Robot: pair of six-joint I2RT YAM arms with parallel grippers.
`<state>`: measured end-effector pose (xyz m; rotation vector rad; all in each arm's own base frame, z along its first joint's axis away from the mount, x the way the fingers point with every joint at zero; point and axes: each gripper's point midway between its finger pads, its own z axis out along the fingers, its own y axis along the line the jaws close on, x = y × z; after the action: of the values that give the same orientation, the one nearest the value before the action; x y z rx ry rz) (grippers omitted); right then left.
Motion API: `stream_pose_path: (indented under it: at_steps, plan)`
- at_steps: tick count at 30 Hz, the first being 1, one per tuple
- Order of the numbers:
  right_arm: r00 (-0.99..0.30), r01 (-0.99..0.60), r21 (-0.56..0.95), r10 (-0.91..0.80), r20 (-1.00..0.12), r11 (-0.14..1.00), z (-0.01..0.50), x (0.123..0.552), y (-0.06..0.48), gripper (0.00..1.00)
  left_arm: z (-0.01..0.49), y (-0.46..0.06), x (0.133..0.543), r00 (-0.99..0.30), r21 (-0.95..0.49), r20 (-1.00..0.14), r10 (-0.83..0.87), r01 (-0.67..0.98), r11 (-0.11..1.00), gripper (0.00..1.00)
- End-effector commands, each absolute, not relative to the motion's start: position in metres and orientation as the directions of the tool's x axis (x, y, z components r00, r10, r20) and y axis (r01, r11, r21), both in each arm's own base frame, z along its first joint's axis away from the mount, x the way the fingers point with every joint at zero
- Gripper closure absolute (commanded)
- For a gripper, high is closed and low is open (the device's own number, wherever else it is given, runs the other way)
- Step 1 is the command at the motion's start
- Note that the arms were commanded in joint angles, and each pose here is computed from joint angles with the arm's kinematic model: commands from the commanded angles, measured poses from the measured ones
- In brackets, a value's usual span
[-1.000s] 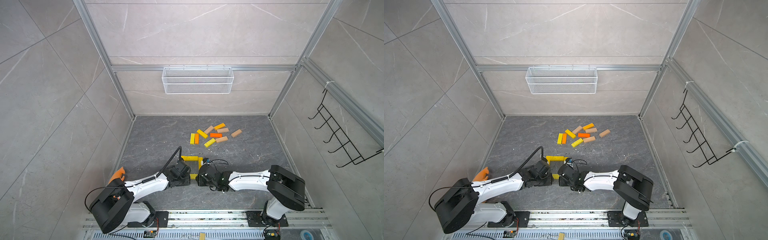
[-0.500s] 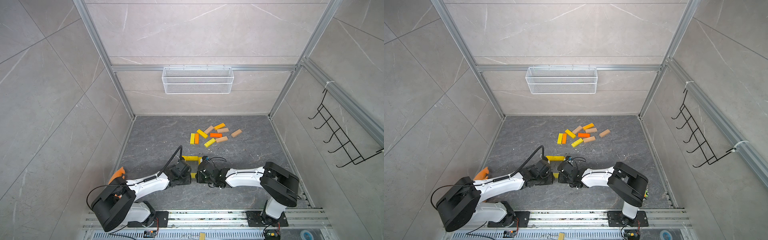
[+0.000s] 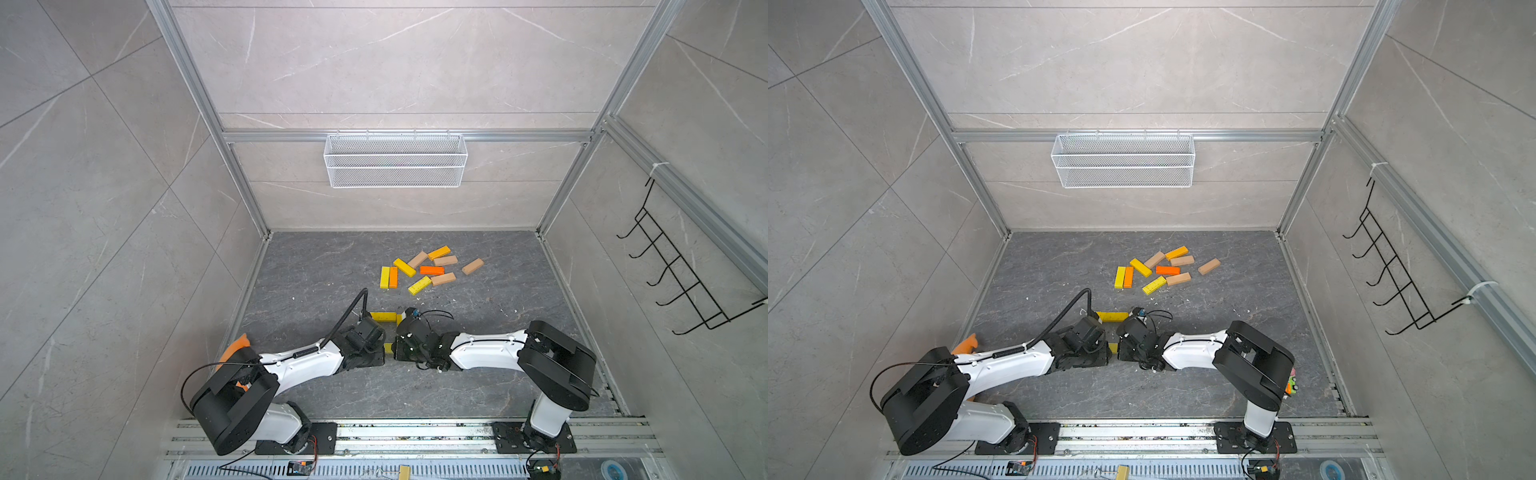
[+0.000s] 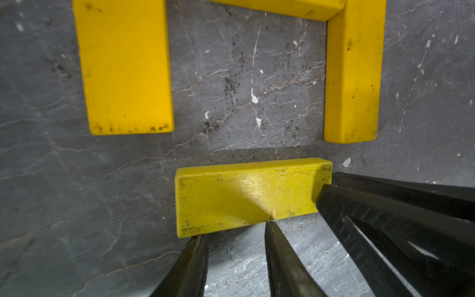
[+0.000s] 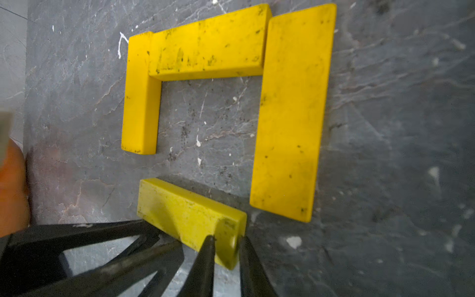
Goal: Assemble the number 8 with building blocks
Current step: Assemble the building block at the center of the board.
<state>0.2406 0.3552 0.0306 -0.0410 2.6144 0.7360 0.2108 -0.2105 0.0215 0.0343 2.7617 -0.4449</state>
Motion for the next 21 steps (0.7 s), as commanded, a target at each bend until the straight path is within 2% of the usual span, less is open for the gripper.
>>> stream_pose_path:
  at_steps: [1,21]
  plan:
    - [-0.900,-0.151,0.476,0.078,-0.428,0.866,0.036,0.247,0.356,0.79,0.014,-0.206,0.209,-0.951,-0.275,-0.310,-0.018,0.072,0.959,0.60]
    - [-0.823,-0.201,0.411,0.075,-0.564,0.889,0.106,0.250,0.312,0.77,0.017,-0.223,0.205,-0.960,-0.341,-0.274,-0.056,0.043,0.939,0.58]
